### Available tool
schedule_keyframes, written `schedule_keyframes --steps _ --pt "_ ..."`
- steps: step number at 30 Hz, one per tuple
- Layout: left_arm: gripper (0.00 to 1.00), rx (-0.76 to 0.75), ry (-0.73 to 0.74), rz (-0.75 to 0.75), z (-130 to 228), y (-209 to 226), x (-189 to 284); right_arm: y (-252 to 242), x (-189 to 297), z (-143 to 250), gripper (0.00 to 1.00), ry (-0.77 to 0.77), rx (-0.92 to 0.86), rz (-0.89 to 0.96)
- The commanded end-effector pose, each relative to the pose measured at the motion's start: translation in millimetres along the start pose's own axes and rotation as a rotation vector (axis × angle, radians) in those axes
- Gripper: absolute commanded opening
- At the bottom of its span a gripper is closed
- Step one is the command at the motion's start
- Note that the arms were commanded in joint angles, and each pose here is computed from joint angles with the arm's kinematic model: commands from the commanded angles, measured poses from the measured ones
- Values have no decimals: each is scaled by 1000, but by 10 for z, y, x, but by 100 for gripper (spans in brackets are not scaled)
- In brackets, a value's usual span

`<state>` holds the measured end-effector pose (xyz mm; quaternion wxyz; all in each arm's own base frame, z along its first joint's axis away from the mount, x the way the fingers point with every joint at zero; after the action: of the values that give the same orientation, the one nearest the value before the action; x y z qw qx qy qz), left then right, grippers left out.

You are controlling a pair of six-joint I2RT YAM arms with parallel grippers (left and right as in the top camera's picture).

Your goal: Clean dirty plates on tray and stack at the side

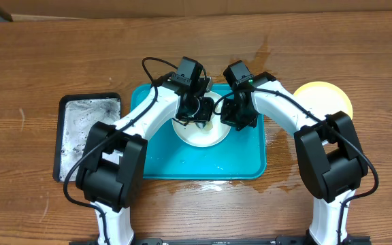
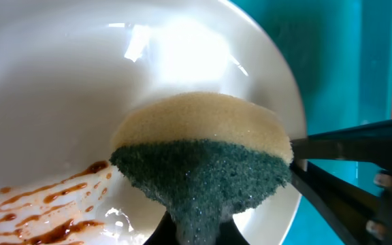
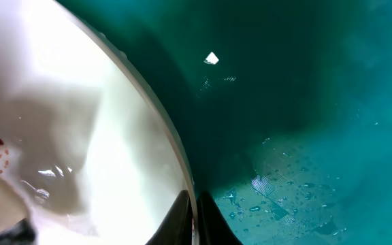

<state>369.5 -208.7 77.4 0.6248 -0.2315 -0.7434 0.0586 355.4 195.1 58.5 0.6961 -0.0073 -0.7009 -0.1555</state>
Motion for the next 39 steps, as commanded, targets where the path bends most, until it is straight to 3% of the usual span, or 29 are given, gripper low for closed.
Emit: schedule_keyframes --steps 1,14,27,31,39 --pt "4 36 27 -15 19 23 -120 -90 -90 -6 4 0 -20 37" --pt "4 15 41 -233 98 193 -366 -84 -91 -13 4 -4 -18 35" --pt "4 11 47 -316 128 289 -364 -105 -142 -1 4 -7 -18 31" --pt "38 11 42 -314 117 286 -361 -106 -142 0 4 -7 -18 32" --pt "51 2 38 -287 29 157 -168 -105 -142 0 4 -7 -18 32"
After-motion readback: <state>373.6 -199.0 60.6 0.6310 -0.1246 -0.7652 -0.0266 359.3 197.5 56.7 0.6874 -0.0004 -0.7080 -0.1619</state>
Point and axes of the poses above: each gripper's point midway between its finger pads, its own x axis back along the fingers, its own y axis along the line the jaws close on, z = x × y, the point moved 5 cm from there along x, back along the fingers, and after that the axes turned 3 degrees about -x, right-handed, at the moved point
